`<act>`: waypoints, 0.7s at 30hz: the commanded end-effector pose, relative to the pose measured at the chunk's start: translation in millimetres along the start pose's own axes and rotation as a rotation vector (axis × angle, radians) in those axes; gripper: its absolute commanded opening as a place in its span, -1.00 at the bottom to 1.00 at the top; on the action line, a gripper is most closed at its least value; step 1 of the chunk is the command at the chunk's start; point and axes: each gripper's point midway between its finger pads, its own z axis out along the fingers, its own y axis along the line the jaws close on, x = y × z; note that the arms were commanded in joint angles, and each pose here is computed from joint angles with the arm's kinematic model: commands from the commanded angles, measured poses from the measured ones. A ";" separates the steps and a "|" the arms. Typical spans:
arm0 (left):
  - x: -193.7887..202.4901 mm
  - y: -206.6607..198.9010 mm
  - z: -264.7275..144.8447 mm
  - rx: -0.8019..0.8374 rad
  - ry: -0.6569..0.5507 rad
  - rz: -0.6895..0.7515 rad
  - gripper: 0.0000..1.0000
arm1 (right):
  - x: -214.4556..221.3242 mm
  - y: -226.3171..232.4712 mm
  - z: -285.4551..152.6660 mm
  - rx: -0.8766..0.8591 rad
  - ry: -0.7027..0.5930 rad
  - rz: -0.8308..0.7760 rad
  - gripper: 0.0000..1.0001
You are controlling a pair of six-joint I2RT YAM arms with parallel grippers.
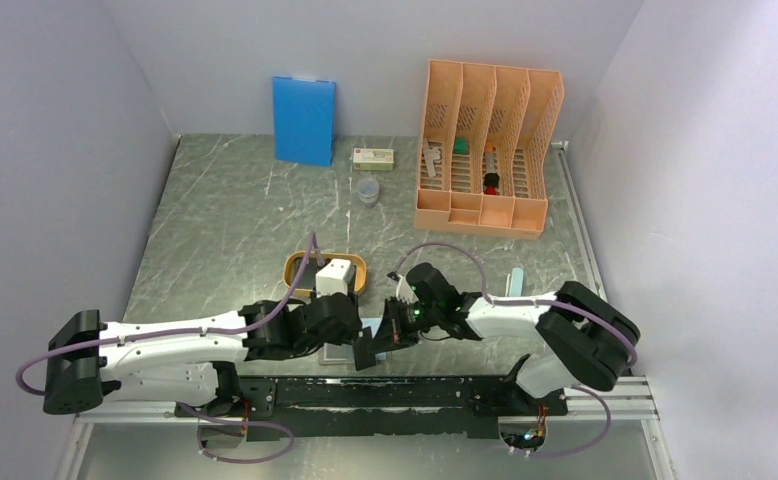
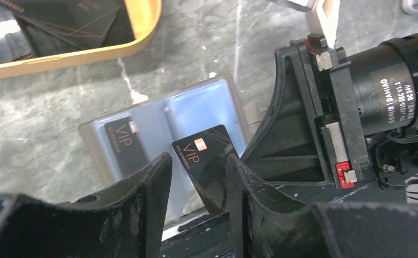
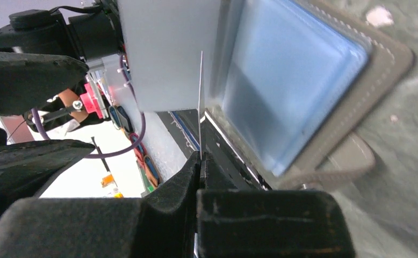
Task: Put the credit cards into the card holder
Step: Insert the credit card into the card holder.
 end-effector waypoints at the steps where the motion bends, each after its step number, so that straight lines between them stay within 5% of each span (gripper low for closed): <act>1: 6.9 31.2 -1.5 -0.105 -0.011 -0.014 -0.07 | -9.0 10.5 13.9 -0.027 -0.002 -0.044 -1.00; 21: 38.0 96.8 27.0 -0.338 -0.019 -0.057 -0.39 | -23.8 1.9 -7.1 0.109 -0.103 -0.091 -1.00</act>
